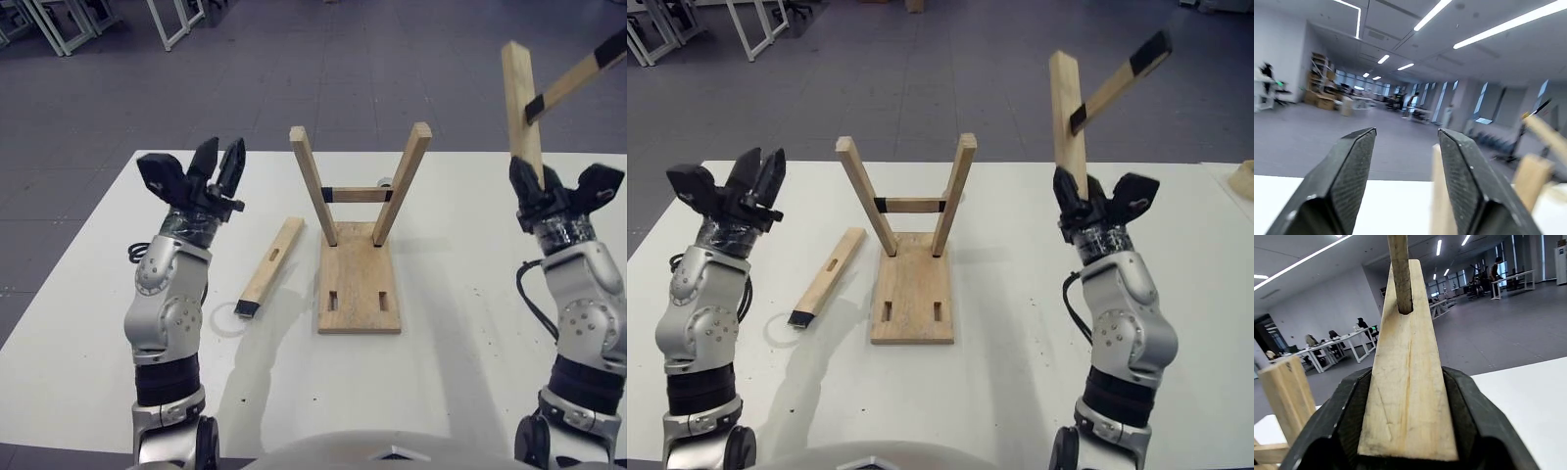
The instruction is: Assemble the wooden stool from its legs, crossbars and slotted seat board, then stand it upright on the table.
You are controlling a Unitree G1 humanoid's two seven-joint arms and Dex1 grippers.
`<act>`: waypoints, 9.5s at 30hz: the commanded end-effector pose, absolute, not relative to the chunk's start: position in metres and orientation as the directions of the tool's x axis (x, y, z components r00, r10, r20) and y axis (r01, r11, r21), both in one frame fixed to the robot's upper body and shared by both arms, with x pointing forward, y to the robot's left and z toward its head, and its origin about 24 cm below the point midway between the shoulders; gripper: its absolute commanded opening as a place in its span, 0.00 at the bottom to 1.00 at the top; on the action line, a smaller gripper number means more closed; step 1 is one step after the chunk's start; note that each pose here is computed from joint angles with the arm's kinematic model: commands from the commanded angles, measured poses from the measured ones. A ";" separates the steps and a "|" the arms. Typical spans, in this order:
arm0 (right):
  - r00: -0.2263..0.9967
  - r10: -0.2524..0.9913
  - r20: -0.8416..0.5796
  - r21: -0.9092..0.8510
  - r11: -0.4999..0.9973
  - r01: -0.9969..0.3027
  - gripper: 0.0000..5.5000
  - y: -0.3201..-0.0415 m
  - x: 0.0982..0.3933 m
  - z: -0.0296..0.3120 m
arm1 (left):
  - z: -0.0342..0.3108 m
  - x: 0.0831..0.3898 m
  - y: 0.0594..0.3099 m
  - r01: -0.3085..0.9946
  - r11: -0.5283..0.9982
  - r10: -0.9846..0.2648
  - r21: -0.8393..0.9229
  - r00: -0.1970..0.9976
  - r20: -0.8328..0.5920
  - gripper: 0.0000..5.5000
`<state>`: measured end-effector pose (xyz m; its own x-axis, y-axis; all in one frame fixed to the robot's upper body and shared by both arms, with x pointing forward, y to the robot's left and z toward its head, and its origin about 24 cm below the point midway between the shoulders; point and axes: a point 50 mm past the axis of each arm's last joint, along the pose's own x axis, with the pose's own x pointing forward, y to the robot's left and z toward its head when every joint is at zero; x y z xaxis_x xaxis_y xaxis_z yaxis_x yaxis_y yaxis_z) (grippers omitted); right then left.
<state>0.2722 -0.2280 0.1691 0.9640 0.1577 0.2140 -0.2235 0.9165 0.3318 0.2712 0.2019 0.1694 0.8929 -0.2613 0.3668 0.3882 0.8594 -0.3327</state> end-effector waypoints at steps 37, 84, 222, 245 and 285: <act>0.181 0.904 0.387 0.559 -0.074 -0.826 0.37 -0.117 0.247 0.207 | 0.227 0.234 0.118 0.730 0.026 -0.761 -0.683 0.457 0.460 0.63; 0.223 0.891 -0.395 0.368 0.376 -0.850 0.61 -0.153 0.227 0.076 | 0.101 0.269 0.171 0.966 0.177 -0.984 -0.191 0.173 -0.038 0.37; 0.311 0.862 0.401 0.527 0.061 -0.847 0.90 -0.131 0.265 0.252 | 0.241 0.231 0.172 0.879 0.365 -0.812 -0.308 0.462 0.357 0.37; 0.007 0.903 0.429 0.505 -0.234 -0.831 0.90 -0.100 0.254 0.258 | 0.228 0.212 0.150 0.870 0.107 -0.930 -0.481 0.259 0.262 0.37; 0.311 0.901 0.302 0.452 0.151 -0.879 0.37 -0.161 0.285 0.254 | 0.232 0.240 0.222 0.766 0.559 -0.733 -0.317 0.635 0.243 0.65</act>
<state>0.2794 -0.1387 0.2529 0.2126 0.9184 0.3338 -0.8738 0.0258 0.4855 0.2322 0.2135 0.2440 0.5382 -0.7849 0.3071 0.8363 0.4522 -0.3100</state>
